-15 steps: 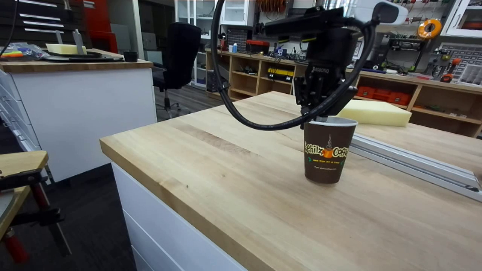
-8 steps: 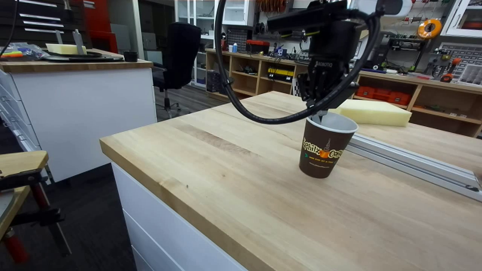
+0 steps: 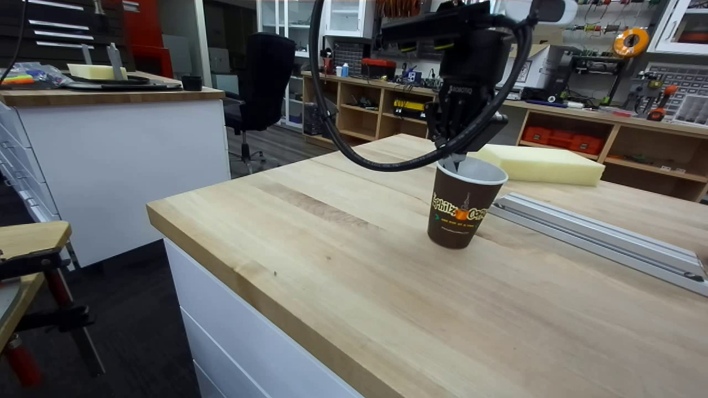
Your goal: Slide the cup to the left
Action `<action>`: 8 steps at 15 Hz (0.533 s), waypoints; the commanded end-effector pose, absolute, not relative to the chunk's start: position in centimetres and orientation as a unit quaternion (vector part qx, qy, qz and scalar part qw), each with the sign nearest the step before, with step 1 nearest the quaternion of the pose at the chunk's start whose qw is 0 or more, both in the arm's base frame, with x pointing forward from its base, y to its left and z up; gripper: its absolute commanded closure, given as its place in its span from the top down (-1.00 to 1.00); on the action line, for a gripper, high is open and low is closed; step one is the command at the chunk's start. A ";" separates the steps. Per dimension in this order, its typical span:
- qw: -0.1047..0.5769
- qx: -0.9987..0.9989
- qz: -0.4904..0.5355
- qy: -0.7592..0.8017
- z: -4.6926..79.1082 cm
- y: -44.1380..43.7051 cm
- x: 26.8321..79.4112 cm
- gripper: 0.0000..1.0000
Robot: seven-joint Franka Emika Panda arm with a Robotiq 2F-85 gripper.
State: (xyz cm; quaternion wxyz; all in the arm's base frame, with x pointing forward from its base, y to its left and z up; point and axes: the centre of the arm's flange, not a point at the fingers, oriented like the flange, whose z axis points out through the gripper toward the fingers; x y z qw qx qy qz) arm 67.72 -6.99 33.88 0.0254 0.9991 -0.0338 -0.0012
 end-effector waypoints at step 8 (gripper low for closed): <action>0.009 0.999 -0.013 0.035 35.4 1.6 60.0 -0.98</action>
